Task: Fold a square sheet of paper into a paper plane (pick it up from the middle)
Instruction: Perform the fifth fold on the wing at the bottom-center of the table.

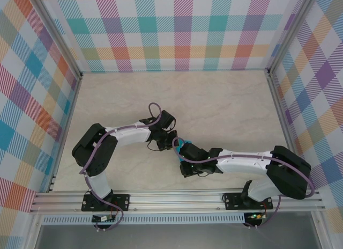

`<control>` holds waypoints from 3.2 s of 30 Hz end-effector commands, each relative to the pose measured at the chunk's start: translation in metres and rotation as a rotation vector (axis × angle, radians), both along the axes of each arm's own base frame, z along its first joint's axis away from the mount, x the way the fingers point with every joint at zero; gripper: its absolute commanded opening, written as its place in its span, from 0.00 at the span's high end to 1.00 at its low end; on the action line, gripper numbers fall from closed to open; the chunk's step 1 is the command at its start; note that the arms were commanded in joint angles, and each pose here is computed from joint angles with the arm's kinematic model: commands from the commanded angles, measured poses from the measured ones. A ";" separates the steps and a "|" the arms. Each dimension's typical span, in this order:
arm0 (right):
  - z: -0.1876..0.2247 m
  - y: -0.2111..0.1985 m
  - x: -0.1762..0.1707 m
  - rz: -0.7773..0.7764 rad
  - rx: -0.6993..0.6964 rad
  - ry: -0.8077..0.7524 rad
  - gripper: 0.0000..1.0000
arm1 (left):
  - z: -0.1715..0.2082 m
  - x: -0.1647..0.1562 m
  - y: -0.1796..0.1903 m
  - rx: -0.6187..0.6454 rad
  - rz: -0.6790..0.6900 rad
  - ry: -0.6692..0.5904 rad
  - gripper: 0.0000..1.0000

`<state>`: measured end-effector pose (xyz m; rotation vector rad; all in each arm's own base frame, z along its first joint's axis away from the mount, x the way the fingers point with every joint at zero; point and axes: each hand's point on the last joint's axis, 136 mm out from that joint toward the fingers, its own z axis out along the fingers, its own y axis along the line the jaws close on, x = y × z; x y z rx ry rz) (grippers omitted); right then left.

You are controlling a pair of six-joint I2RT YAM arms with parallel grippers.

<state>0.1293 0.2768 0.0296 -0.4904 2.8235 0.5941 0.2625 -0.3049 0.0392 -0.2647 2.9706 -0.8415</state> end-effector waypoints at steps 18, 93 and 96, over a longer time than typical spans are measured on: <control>0.011 -0.001 0.002 -0.005 -0.016 -0.002 0.69 | -0.007 -0.007 0.012 0.045 0.029 0.019 1.00; -0.032 -0.024 0.007 -0.122 0.076 0.127 0.95 | -0.008 -0.029 0.033 0.097 0.170 -0.012 1.00; -0.015 -0.016 0.010 -0.080 0.120 0.104 0.94 | -0.008 -0.031 0.033 0.106 0.177 -0.010 1.00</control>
